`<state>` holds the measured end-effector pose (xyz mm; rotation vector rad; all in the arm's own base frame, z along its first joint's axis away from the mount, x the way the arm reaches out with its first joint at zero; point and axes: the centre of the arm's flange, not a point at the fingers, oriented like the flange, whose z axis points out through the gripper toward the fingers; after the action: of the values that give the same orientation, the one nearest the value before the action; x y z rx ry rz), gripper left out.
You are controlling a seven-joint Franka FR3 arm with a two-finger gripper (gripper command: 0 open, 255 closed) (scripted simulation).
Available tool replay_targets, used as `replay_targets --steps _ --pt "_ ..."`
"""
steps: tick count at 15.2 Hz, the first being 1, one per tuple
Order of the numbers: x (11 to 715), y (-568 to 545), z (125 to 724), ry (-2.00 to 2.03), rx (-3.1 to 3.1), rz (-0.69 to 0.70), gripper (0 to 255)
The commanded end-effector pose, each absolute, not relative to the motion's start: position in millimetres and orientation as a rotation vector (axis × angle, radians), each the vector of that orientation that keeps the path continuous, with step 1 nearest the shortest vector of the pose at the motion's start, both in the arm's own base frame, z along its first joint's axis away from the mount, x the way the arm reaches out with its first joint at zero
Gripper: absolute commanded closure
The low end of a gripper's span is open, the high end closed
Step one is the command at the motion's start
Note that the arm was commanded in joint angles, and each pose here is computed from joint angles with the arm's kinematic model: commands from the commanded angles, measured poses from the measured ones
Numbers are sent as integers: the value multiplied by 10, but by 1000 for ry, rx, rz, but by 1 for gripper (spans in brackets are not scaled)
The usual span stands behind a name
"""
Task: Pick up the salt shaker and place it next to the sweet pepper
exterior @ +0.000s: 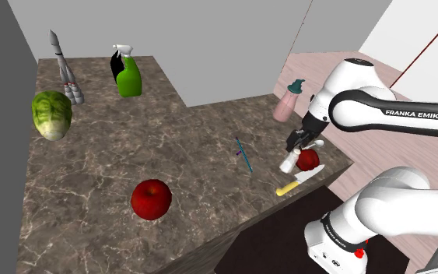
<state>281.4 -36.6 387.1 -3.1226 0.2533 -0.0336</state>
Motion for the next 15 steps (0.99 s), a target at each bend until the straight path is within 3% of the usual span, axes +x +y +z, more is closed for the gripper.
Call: replay_targets --steps 1,7,15 --pt "2814 -366 3871 253 -3123 -34 0" --pt "2803 -369 4371 253 -3123 -34 0" --pt "2803 -369 4371 253 -3123 -34 0"
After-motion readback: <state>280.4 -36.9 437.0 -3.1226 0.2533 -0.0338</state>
